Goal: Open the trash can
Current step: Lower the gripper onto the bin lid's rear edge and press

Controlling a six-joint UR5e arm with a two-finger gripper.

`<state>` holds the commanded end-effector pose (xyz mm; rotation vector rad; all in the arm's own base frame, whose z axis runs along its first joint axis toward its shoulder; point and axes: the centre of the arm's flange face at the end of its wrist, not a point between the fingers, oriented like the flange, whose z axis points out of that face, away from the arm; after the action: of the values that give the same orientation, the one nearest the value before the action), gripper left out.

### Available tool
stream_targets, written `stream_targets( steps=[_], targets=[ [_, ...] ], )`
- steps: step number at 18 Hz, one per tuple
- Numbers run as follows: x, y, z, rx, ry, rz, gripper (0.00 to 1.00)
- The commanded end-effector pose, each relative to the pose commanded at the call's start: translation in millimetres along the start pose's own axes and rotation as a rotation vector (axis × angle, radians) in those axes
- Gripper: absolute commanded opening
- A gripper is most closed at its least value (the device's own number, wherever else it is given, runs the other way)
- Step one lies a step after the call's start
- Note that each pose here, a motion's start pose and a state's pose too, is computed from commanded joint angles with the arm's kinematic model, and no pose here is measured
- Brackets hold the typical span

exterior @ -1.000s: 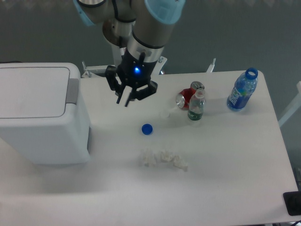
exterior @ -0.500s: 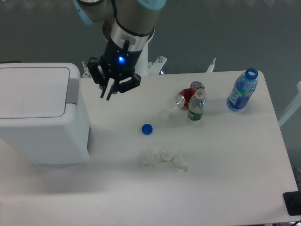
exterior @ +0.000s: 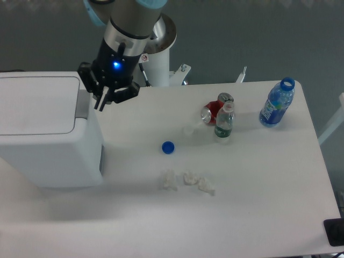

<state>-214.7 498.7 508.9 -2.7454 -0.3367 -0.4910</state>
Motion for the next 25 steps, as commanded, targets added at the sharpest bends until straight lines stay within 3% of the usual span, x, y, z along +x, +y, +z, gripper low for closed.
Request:
stream_targets(
  steps=[25],
  targets=[
    [7, 1, 10, -0.016, 0.024, 0.004, 0.17]
  ],
)
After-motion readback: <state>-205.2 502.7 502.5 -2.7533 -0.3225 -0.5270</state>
